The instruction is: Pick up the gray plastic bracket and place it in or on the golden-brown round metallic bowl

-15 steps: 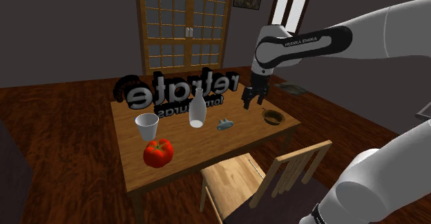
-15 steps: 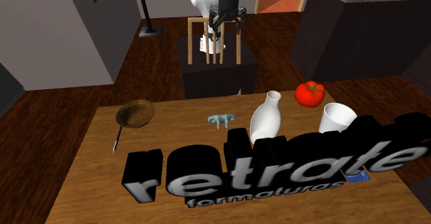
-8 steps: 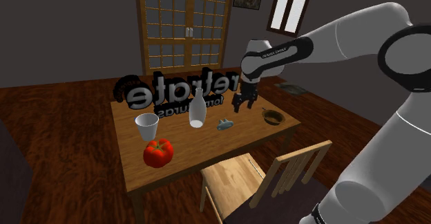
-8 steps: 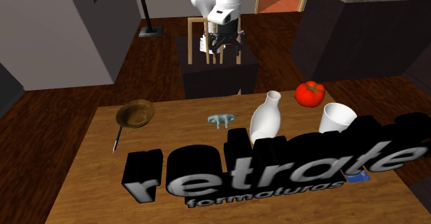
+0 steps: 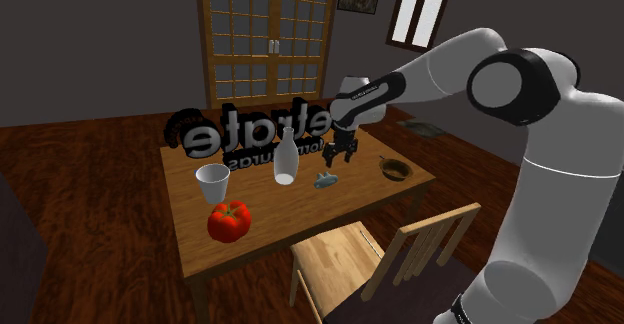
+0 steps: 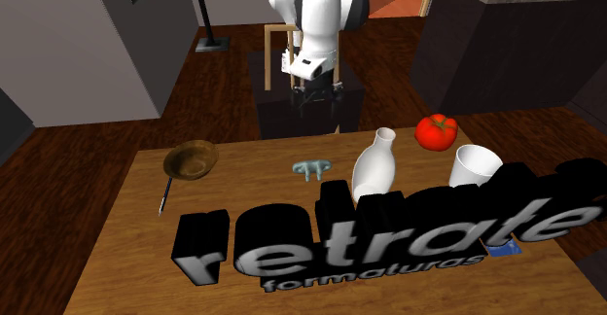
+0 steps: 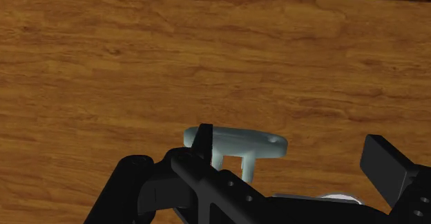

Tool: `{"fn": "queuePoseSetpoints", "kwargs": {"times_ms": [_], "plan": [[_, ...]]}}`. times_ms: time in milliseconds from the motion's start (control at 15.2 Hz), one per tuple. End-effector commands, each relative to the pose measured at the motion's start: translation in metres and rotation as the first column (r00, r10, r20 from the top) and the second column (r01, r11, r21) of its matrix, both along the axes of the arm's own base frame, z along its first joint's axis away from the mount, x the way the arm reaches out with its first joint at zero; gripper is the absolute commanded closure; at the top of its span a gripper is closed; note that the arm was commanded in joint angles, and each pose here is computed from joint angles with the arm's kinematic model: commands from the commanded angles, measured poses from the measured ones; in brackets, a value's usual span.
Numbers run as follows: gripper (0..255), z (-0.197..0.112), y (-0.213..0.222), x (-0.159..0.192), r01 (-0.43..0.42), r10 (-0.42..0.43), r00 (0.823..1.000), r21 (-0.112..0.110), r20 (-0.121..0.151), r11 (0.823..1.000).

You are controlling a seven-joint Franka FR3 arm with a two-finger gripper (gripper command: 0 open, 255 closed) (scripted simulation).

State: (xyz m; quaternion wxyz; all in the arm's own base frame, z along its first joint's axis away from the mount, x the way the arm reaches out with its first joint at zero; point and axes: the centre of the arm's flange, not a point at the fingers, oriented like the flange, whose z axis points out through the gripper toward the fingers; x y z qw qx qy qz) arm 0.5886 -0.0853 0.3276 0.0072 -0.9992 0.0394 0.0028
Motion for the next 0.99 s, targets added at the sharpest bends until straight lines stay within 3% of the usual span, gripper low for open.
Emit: {"fn": "queuePoseSetpoints", "kwargs": {"times_ms": [0, 594, 924], "plan": [[0, -0.018, -0.008, 0.015, 0.008, -0.008, 1.0, 0.0, 0.003, 1.0], [0, -0.094, -0.037, 0.093, 0.044, -0.044, 0.999, -0.001, 0.014, 0.999], [0, -0.121, -0.036, 0.094, 0.044, -0.044, 0.999, -0.001, 0.014, 0.999]]}}
